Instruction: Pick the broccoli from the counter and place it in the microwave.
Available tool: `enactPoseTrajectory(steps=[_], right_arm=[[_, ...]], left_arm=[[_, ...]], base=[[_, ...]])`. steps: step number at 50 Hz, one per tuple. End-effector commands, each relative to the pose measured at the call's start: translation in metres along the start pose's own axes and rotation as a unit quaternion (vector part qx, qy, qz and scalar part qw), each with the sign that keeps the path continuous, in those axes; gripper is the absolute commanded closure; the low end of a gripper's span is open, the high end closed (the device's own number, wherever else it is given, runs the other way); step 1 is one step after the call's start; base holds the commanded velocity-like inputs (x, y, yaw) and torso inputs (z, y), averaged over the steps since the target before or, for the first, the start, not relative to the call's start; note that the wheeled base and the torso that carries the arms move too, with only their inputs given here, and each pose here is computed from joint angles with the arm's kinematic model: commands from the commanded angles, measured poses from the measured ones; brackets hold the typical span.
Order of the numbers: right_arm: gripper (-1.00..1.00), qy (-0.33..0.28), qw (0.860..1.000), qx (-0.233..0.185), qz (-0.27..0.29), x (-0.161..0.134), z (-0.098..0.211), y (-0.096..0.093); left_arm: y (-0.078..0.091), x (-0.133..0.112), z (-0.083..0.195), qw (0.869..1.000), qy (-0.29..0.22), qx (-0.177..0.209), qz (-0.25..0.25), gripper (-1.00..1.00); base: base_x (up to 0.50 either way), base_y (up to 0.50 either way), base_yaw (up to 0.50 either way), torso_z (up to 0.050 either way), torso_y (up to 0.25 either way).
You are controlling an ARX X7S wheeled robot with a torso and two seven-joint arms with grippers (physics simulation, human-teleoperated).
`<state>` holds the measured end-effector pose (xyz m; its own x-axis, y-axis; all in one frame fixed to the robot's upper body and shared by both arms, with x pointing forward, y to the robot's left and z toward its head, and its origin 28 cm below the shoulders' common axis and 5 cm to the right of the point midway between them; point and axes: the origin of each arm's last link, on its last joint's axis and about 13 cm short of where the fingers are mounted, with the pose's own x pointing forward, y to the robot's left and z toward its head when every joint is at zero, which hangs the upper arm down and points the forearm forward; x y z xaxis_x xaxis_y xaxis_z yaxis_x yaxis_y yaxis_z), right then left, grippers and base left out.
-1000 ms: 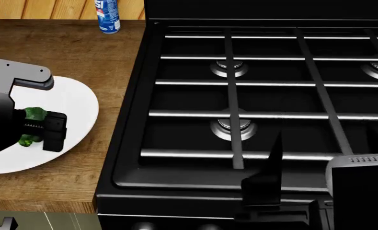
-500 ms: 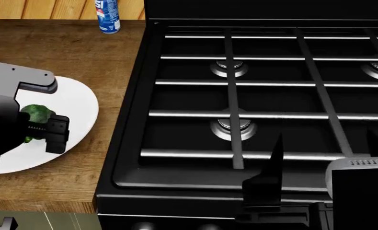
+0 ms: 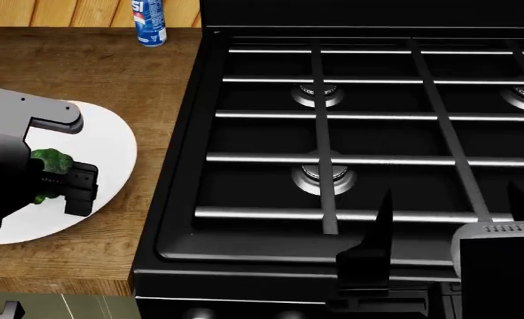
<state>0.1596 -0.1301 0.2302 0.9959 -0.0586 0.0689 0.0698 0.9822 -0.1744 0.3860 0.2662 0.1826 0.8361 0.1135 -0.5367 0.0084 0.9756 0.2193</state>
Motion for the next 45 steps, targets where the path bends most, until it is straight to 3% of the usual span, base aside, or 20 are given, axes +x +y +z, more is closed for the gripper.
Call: enactPoseTrajectory(steps=[1, 8, 16, 24, 30, 36, 45], right_arm=[[-1.0, 0.001, 1.0, 0.001, 0.0, 0.0, -0.001, 0.0], [-1.0, 0.0, 1.0, 0.002, 0.0, 0.001, -0.001, 0.001], [-1.0, -0.018, 1.0, -0.003, -0.01, 0.004, -0.002, 0.002], [-1.0, -0.067, 0.998, -0.017, -0.006, 0.006, -0.003, 0.002], [-1.0, -0.077, 0.997, -0.016, 0.006, 0.008, -0.003, 0.004], [-1.0, -0.092, 0.996, -0.009, 0.013, 0.009, 0.0, 0.004], [-1.0, -0.101, 0.995, -0.01, 0.015, 0.008, 0.001, 0.006]], left_arm=[[0.002, -0.02, 0.009, 1.0, -0.026, -0.01, -0.008, 1.0], [0.01, -0.087, 0.046, 0.991, -0.131, -0.007, -0.04, 1.0], [0.014, -0.145, 0.063, 0.975, -0.212, 0.001, -0.065, 1.0], [0.011, -0.201, 0.052, 0.955, -0.28, -0.012, -0.097, 1.0], [0.014, -0.24, 0.034, 0.937, -0.328, -0.058, -0.1, 1.0], [0.007, -0.256, 0.01, 0.925, -0.354, -0.08, -0.109, 1.0], [0.005, -0.25, -0.007, 0.929, -0.33, -0.116, -0.119, 1.0]], base=[[0.0, 0.0, 0.0, 0.0, 0.0], [0.0, 0.0, 0.0, 0.0, 0.0], [0.0, 0.0, 0.0, 0.0, 0.0], [0.0, 0.0, 0.0, 0.0, 0.0], [0.0, 0.0, 0.0, 0.0, 0.0], [0.0, 0.0, 0.0, 0.0, 0.0], [0.0, 0.0, 0.0, 0.0, 0.0]])
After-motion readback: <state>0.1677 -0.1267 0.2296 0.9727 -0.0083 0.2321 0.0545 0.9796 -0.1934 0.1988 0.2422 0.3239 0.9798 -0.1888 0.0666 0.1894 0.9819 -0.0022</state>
